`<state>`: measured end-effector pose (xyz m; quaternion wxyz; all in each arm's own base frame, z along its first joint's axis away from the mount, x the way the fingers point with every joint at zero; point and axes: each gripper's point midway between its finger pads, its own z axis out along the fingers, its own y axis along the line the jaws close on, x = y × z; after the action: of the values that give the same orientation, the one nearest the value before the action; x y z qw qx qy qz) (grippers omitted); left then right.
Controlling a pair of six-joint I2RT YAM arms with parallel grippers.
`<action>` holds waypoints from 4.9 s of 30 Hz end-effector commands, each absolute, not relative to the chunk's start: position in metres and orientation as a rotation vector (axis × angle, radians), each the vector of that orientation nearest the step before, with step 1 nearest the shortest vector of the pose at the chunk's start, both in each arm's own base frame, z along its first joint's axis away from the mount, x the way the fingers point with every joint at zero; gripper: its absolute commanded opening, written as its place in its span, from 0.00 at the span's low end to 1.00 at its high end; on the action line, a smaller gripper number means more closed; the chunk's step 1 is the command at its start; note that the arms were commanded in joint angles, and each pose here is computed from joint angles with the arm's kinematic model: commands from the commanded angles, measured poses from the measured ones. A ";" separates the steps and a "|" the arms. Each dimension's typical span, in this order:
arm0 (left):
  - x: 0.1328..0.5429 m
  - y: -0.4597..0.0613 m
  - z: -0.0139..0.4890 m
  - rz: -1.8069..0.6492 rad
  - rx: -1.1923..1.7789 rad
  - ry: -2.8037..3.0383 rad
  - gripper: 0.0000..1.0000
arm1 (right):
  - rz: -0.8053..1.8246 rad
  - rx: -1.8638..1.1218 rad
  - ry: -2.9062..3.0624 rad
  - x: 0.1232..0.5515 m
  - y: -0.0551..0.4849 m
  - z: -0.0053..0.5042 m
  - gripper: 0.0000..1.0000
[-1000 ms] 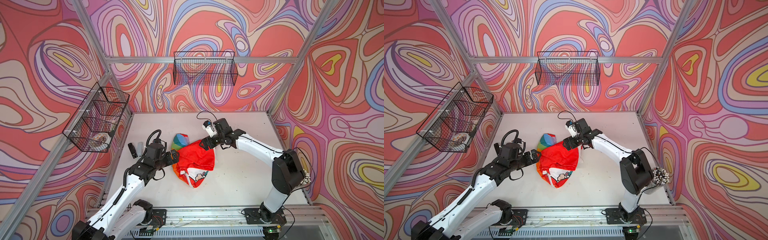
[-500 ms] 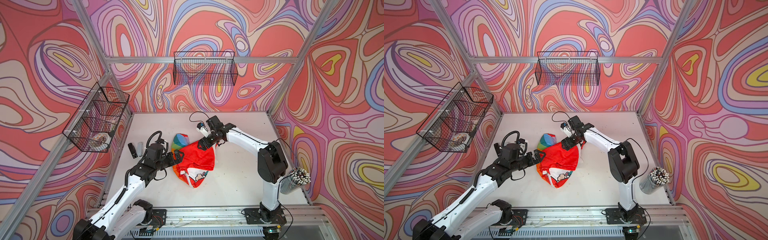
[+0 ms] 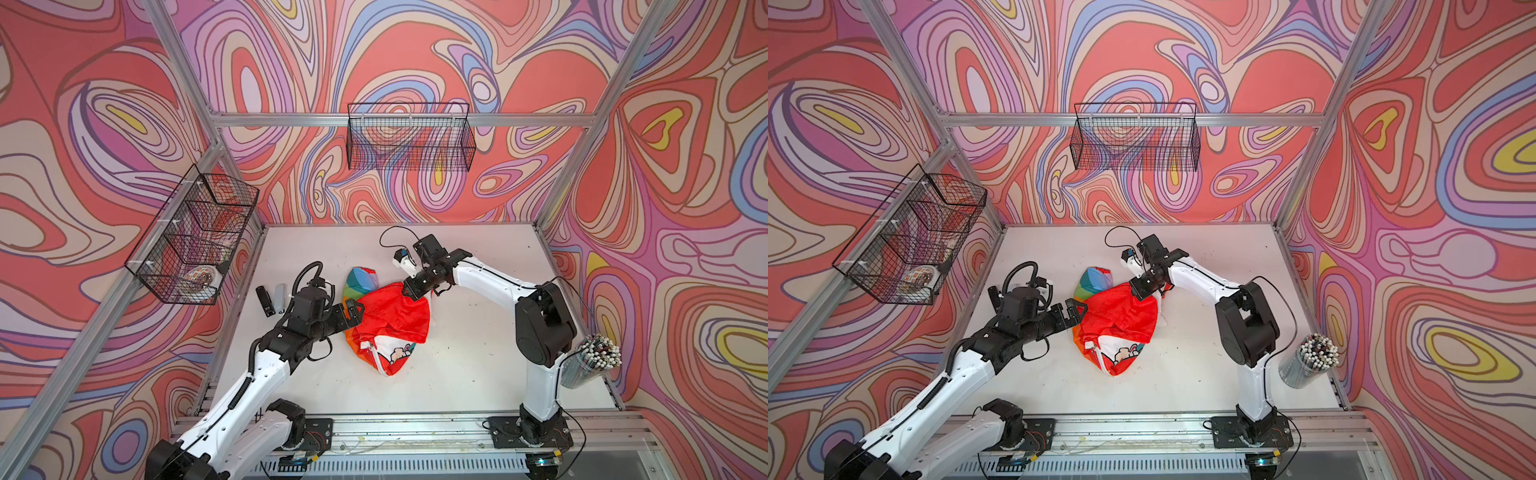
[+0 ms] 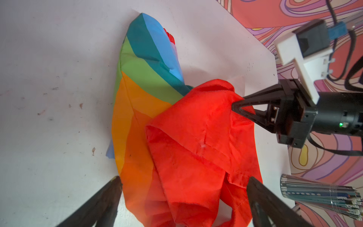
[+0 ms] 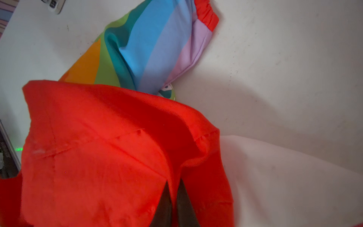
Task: Unzip the jacket
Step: Flatten out the jacket at the center of the board.
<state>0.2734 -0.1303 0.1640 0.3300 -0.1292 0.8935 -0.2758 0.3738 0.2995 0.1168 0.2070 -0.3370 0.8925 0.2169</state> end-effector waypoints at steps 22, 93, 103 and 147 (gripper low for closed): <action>0.406 -0.137 0.170 -0.589 -0.276 2.368 0.81 | 0.152 0.397 2.377 0.403 0.051 0.203 0.00; 0.346 -0.164 0.343 -0.452 -0.064 2.301 0.00 | 0.258 0.163 2.057 0.385 0.058 0.380 0.00; 0.382 -0.286 0.199 -0.432 0.054 2.572 0.00 | 0.236 0.240 2.329 0.439 0.068 0.214 0.00; 0.488 -0.155 0.189 -0.412 -0.069 2.432 0.76 | 0.265 0.282 2.282 0.430 0.073 0.211 0.00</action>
<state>0.4708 -0.1565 0.1624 0.2687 -0.0474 0.9570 -0.0982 0.4233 0.0799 0.2222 0.3995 0.0939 0.9013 0.1384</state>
